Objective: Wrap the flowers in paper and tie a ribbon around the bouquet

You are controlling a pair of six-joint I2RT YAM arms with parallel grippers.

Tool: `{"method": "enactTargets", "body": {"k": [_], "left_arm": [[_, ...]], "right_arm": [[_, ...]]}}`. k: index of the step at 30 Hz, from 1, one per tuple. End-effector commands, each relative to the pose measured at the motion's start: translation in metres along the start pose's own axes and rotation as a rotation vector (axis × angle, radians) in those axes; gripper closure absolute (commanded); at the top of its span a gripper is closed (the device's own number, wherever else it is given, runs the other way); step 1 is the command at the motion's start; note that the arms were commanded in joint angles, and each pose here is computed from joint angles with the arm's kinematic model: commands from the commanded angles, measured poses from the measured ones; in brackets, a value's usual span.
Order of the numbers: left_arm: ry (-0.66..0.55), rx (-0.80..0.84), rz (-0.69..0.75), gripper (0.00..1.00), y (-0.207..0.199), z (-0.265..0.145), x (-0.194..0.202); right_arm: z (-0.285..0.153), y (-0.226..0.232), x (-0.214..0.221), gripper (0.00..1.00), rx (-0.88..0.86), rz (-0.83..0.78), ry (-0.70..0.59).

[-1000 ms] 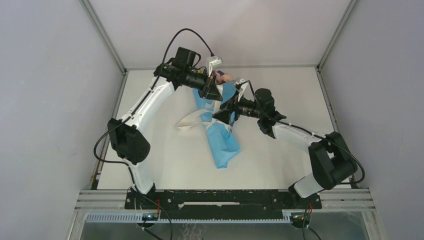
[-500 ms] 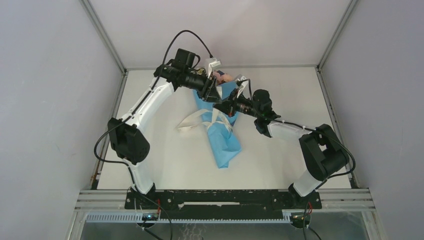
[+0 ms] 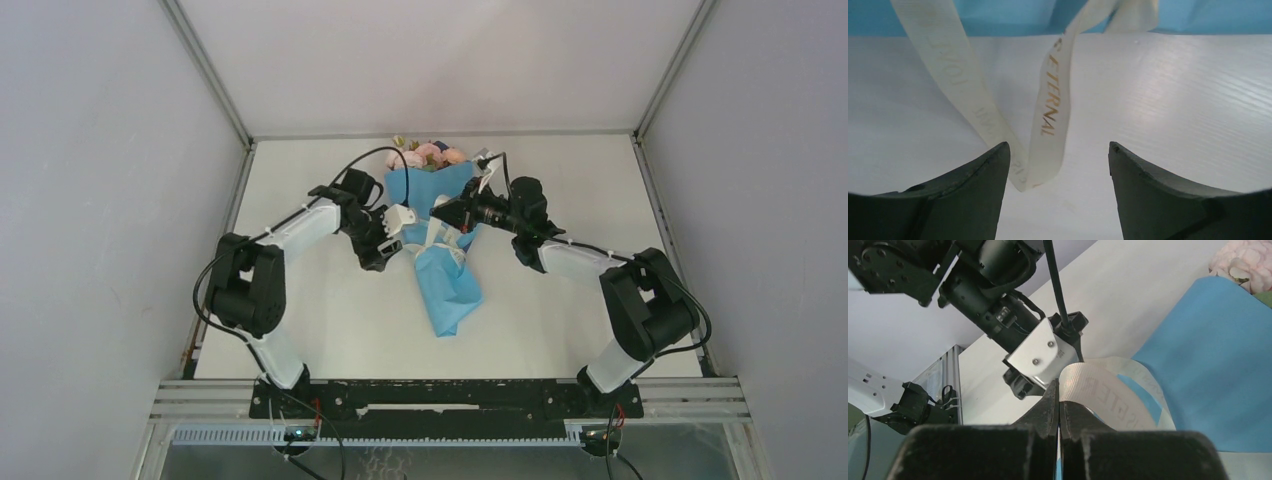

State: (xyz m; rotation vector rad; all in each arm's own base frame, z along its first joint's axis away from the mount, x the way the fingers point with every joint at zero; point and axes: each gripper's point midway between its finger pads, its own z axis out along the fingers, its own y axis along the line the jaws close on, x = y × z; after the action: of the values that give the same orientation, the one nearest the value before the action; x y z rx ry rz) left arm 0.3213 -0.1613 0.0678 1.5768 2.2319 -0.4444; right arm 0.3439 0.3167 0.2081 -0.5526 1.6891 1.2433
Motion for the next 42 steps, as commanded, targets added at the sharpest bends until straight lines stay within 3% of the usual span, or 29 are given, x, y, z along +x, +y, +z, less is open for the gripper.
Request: {"method": "enactTargets", "body": {"k": [1, 6, 7, 10, 11, 15, 22, 27, 33, 42], "left_arm": [[0.006, -0.275, 0.172, 0.23, 0.060, 0.000, -0.014], [0.083, -0.250, 0.213, 0.31, 0.048, 0.019, 0.004], [0.102, -0.241, 0.226, 0.39, 0.044, 0.023, 0.009], [0.169, -0.269, 0.216, 0.96, 0.047, 0.027, 0.025], [0.192, -0.292, 0.198, 1.00, 0.051, 0.026, 0.030], [0.267, -0.377, 0.138, 1.00, 0.066, 0.016, 0.051], [0.391, -0.592, 0.079, 1.00, 0.098, -0.022, 0.077], [0.504, -0.636, 0.063, 1.00, 0.102, -0.037, 0.111], [0.605, -0.714, 0.018, 1.00, 0.114, -0.058, 0.154], [0.610, -0.790, -0.077, 1.00, 0.129, -0.089, 0.180]], "right_arm": [[-0.005, 0.014, -0.027, 1.00, -0.024, -0.015, -0.059], [-0.011, 0.005, -0.032, 1.00, 0.022, 0.019, -0.068], [-0.012, 0.002, -0.033, 1.00, 0.034, 0.023, -0.072], [-0.021, -0.012, -0.040, 1.00, 0.108, 0.041, -0.090], [-0.026, -0.016, -0.042, 1.00, 0.137, 0.050, -0.092], [-0.048, -0.035, -0.045, 1.00, 0.292, 0.041, -0.107], [-0.113, -0.101, 0.001, 1.00, 0.615, 0.145, -0.072], [-0.164, -0.136, 0.027, 1.00, 0.813, 0.232, -0.090], [-0.188, -0.150, 0.042, 1.00, 0.902, 0.272, -0.076], [-0.196, -0.161, 0.044, 1.00, 0.911, 0.304, -0.088]]}}
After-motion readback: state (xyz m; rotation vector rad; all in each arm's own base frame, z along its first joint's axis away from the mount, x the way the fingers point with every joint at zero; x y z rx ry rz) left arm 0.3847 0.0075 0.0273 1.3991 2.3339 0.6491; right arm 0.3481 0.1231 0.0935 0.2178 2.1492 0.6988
